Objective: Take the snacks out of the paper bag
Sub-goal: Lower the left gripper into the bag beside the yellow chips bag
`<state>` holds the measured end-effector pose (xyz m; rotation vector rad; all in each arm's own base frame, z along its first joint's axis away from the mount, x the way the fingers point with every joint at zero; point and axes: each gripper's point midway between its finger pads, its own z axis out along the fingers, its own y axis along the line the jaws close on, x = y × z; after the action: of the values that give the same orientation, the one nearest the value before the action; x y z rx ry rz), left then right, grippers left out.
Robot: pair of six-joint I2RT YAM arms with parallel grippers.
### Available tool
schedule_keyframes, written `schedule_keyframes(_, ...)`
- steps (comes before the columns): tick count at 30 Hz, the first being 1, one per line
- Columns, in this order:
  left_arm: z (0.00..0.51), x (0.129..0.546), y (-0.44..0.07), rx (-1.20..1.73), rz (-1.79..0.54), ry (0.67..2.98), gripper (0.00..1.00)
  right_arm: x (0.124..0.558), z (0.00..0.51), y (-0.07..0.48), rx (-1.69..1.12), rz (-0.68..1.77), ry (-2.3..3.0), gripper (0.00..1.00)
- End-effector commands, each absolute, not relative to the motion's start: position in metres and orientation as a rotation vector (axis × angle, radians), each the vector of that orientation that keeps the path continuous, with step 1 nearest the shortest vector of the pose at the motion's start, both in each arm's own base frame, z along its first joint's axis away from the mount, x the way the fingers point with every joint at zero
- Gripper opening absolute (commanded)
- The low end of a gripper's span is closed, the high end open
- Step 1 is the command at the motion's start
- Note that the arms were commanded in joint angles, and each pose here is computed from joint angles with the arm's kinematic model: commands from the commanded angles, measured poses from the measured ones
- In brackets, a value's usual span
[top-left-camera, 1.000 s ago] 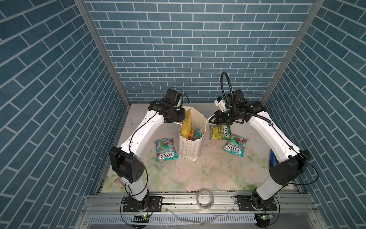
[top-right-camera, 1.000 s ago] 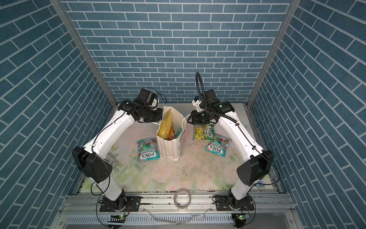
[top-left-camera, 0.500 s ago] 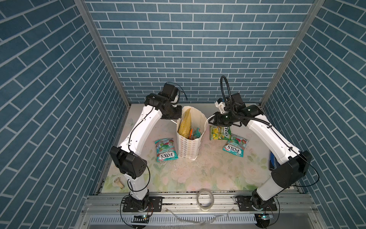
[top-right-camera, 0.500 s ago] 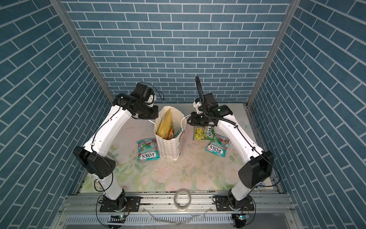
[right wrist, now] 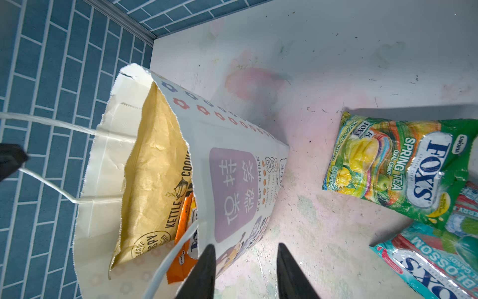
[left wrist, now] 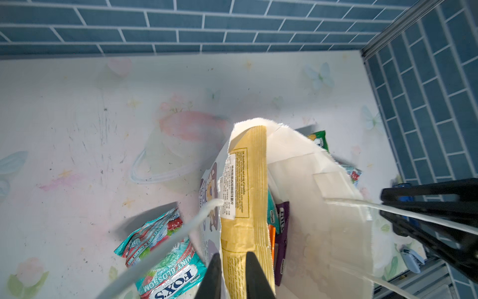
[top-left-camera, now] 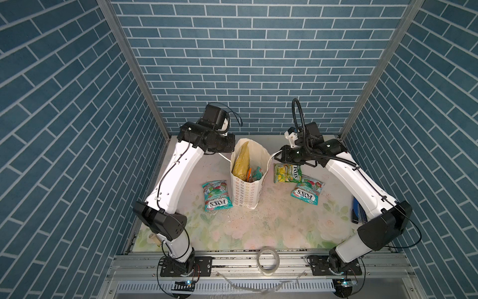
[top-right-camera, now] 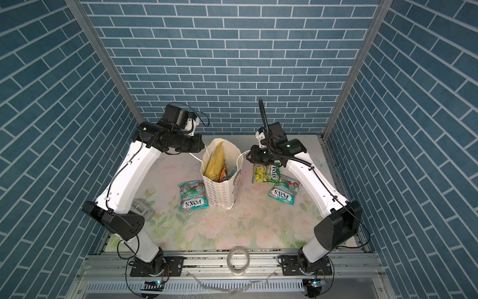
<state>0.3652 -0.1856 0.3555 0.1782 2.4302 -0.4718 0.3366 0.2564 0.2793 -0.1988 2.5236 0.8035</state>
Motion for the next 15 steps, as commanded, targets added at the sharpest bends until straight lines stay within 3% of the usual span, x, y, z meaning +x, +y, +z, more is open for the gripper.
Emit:
schedule_keyframes(1, 0.395, 0.354, -0.191, 0.2, -0.534, 2.315, 0.21, 0.331, 0.284, 0.251, -0.166, 0.792, 2.52, 0.4)
schedule_keyframes(9, 0.354, 0.34, -0.227, 0.383, -0.376, 2.528, 0.22, 0.329, 0.287, 0.247, -0.182, 0.762, 2.524, 0.4)
schedule_keyframes(15, 0.32, 0.352, -0.23, 0.381, -0.254, 2.627, 0.23, 0.326, 0.291, 0.243, -0.196, 0.74, 2.519, 0.4)
